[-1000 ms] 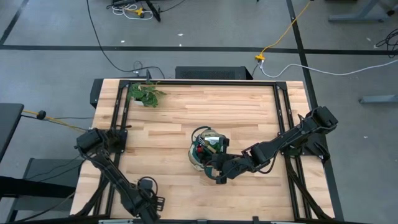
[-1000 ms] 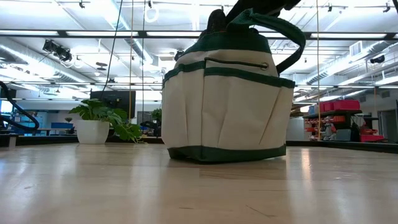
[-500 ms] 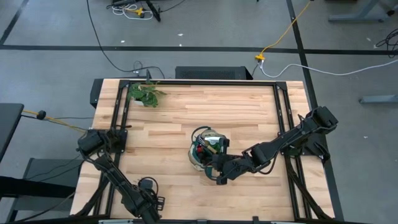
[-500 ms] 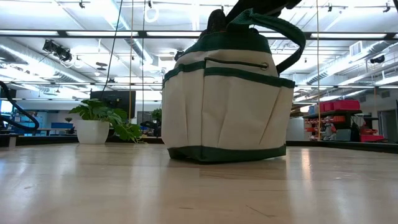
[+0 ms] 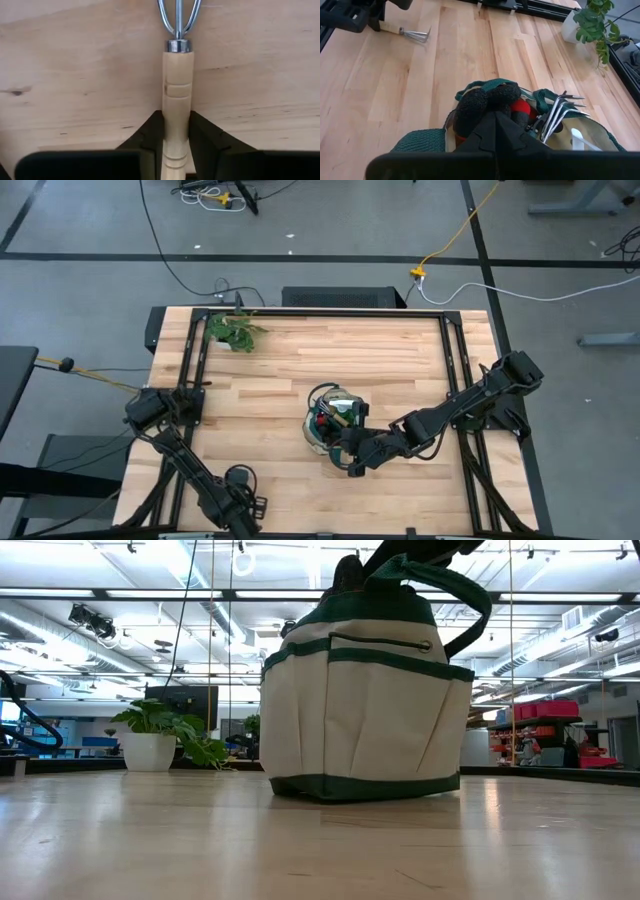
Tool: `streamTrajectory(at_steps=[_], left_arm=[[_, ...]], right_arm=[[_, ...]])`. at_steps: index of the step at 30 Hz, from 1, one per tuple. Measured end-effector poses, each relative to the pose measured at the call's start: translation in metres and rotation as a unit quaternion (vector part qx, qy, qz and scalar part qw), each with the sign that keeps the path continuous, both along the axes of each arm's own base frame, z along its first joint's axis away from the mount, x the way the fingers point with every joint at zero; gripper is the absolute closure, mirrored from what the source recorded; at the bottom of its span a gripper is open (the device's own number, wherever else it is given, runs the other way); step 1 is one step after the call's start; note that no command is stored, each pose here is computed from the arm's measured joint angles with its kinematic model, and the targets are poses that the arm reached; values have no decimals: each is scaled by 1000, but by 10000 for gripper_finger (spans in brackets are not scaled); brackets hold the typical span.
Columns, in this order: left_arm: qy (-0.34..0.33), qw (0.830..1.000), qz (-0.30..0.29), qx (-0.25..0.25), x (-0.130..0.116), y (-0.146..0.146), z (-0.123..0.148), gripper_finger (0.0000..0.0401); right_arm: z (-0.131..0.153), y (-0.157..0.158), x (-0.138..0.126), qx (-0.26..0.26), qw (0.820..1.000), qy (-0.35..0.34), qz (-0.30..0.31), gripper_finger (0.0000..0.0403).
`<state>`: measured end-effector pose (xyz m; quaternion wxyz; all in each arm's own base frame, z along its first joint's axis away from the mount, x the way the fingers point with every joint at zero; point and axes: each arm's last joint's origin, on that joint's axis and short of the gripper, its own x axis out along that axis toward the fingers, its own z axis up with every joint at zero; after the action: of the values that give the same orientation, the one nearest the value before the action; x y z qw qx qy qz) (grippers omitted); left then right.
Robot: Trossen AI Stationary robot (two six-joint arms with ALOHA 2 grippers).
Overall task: Pick & Place Garden tools in Gardening bag
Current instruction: Put the light brown rake into the green gardening bag
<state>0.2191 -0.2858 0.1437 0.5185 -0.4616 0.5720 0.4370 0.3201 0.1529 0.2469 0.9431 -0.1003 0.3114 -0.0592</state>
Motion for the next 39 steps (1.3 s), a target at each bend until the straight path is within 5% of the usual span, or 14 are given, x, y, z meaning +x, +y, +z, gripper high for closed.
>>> streamTrajectory(at_steps=[10,21,25,30,39], left_arm=[[-29,999,-15,44,-1,3,0,329],[-157,967,-22,199,-7,28,34,329],[-218,939,-29,263,-12,43,58,329],[-309,882,-69,349,-9,59,83,329],[-308,817,-135,469,16,96,104,329]], right_arm=[[1,0,0,-5,1000,-1,-1,403],[26,-8,-13,-4,999,-35,-24,403],[29,-10,-15,-1,999,-38,-25,403],[29,-10,-15,-1,999,-36,-24,403],[29,-9,-15,19,998,-39,-33,403]])
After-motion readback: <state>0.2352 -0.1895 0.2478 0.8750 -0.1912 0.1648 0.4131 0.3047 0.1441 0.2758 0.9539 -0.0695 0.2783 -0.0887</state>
